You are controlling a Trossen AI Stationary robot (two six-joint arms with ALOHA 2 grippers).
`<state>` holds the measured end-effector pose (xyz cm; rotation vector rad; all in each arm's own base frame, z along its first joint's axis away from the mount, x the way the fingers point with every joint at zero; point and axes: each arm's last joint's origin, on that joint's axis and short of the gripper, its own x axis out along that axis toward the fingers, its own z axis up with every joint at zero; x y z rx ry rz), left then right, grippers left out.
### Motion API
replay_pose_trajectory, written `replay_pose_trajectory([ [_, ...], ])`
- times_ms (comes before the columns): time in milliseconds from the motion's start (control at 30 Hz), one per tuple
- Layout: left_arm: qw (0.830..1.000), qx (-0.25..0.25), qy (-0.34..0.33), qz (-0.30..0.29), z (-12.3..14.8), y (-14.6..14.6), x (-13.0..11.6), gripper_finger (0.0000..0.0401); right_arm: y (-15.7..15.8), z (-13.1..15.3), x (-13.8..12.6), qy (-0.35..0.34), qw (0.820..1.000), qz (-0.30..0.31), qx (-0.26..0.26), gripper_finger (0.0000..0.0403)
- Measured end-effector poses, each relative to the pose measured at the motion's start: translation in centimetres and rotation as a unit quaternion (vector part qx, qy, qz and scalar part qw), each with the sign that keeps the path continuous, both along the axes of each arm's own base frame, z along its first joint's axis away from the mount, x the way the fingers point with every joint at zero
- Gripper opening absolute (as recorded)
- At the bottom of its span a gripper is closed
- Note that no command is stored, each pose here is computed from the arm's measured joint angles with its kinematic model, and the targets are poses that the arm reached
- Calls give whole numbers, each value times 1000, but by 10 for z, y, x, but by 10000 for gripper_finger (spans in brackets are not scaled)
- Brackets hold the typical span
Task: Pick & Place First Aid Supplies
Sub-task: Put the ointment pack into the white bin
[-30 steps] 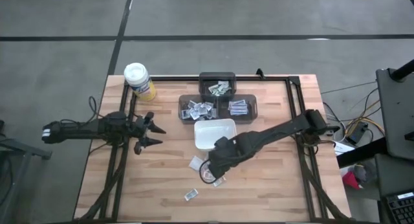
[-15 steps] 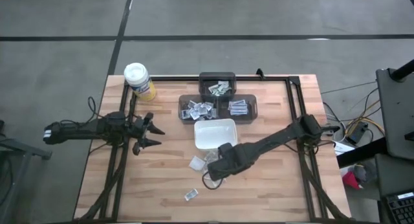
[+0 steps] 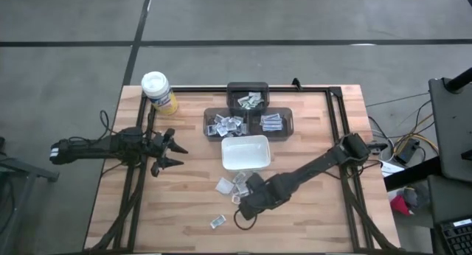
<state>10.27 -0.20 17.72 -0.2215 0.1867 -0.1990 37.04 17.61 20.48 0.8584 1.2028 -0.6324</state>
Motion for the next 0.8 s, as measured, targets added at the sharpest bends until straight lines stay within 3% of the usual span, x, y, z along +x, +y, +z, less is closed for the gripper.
replay_pose_trajectory([
  [800,1000,-7,1,-1,0,0,0,216,6,-23,-6,2,990,-127,53,123],
])
